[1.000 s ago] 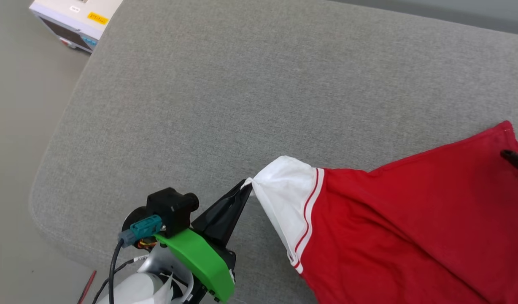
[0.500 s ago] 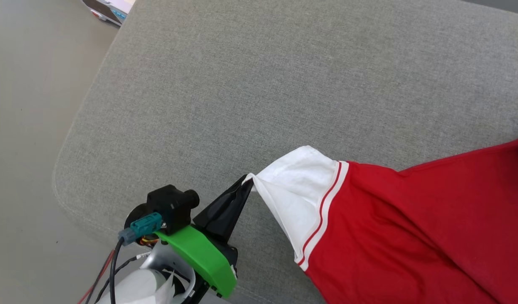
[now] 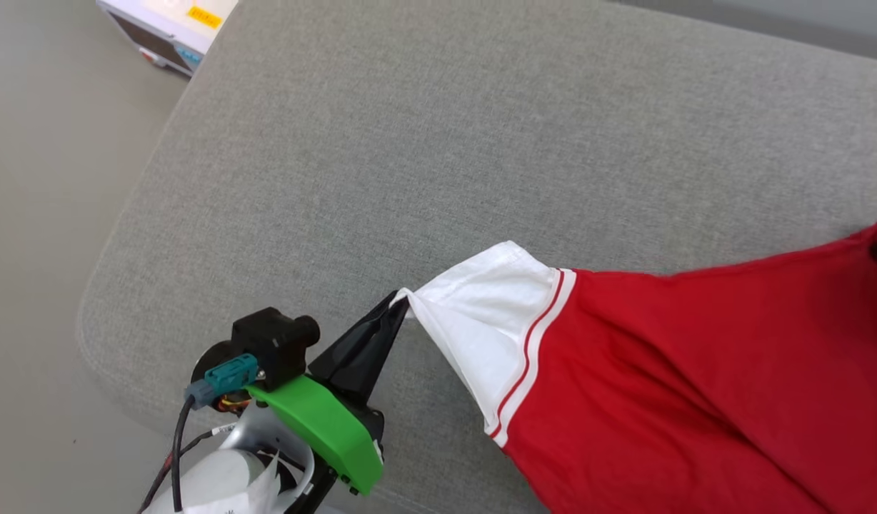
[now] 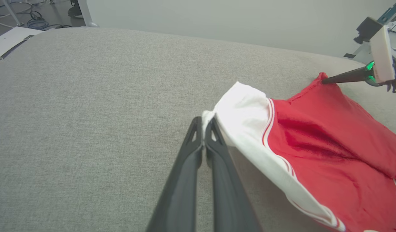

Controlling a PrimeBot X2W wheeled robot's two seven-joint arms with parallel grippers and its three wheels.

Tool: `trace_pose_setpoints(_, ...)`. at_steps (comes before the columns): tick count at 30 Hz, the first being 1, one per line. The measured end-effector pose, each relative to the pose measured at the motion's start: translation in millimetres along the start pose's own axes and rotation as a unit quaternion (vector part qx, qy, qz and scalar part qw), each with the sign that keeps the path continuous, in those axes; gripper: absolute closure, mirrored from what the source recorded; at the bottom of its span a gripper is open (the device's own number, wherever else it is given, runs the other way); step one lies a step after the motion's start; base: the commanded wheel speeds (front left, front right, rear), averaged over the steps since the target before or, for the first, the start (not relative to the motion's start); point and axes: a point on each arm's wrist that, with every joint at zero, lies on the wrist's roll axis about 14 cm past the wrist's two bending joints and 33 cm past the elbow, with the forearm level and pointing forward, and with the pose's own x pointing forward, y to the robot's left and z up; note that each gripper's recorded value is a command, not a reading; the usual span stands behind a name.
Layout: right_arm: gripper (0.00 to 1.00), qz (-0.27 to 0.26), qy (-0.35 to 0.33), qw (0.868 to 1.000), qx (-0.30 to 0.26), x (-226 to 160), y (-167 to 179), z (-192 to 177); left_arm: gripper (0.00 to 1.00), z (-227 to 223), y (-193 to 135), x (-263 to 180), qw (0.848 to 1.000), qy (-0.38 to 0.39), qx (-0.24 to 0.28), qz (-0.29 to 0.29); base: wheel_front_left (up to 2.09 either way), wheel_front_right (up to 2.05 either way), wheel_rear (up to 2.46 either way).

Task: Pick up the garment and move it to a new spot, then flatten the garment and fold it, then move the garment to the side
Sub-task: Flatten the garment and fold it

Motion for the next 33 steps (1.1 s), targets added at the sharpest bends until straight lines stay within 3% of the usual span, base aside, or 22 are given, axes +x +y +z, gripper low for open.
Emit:
trace_pose_setpoints(14, 1.0, -0.05, -0.149, 0.987, -0.025, -96.5, -20.2, 44.2, 1.0, 51.3, -11.4, -15.9, 0.997, -0.057, 0.051, -0.034, 0.0, 0.0, 0.0)
trace_pose_setpoints(25, 1.0, -0.09, -0.268, 0.956, -0.072, -207.0, -19.6, 70.0, 1.0, 119.8, -35.8, -25.7, 0.981, -0.14, 0.108, -0.077, 0.0, 0.0, 0.0)
trace_pose_setpoints(33, 1.0, -0.122, -0.335, 0.93, -0.095, -283.8, -11.0, 71.8, 1.0, 189.1, -63.6, -36.3, 0.955, -0.241, 0.135, -0.105, 0.0, 0.0, 0.0)
